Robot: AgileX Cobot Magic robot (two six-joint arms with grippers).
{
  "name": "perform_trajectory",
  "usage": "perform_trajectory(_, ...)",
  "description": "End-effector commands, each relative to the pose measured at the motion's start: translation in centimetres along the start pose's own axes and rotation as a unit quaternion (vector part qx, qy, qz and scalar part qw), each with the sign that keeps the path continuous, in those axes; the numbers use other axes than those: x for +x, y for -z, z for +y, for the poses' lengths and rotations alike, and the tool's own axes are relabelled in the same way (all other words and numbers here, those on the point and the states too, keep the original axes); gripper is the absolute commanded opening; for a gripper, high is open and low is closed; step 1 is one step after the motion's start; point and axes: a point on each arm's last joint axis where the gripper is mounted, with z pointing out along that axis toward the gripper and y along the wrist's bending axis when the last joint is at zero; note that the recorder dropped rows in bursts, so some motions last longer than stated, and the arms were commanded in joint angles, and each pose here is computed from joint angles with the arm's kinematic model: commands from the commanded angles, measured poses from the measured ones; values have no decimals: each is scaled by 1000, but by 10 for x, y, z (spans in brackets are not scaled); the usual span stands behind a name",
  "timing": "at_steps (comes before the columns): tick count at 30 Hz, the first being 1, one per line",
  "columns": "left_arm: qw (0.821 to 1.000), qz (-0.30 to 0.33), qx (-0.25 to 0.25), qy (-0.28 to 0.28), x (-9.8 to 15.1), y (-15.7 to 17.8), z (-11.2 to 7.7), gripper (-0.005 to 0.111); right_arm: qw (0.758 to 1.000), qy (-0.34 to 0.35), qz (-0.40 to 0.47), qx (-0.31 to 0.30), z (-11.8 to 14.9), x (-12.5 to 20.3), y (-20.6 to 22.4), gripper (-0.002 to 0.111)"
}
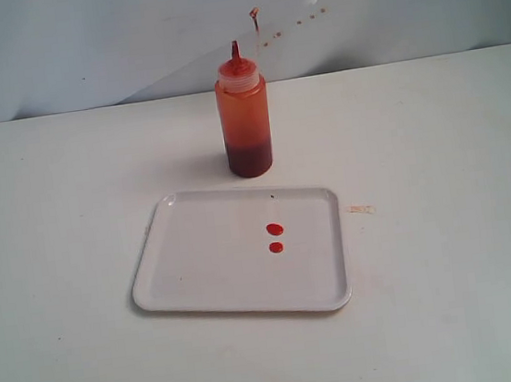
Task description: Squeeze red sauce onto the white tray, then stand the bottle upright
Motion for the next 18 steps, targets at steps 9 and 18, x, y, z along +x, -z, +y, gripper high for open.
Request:
perform_trajectory(9,1000,-3,2,0,1,0,0,0,998,-61,0,-1,0,1,0,0)
perform_trajectory(18,1000,-3,2,0,1,0,0,0,980,177,4,87,-16,-1,1,0)
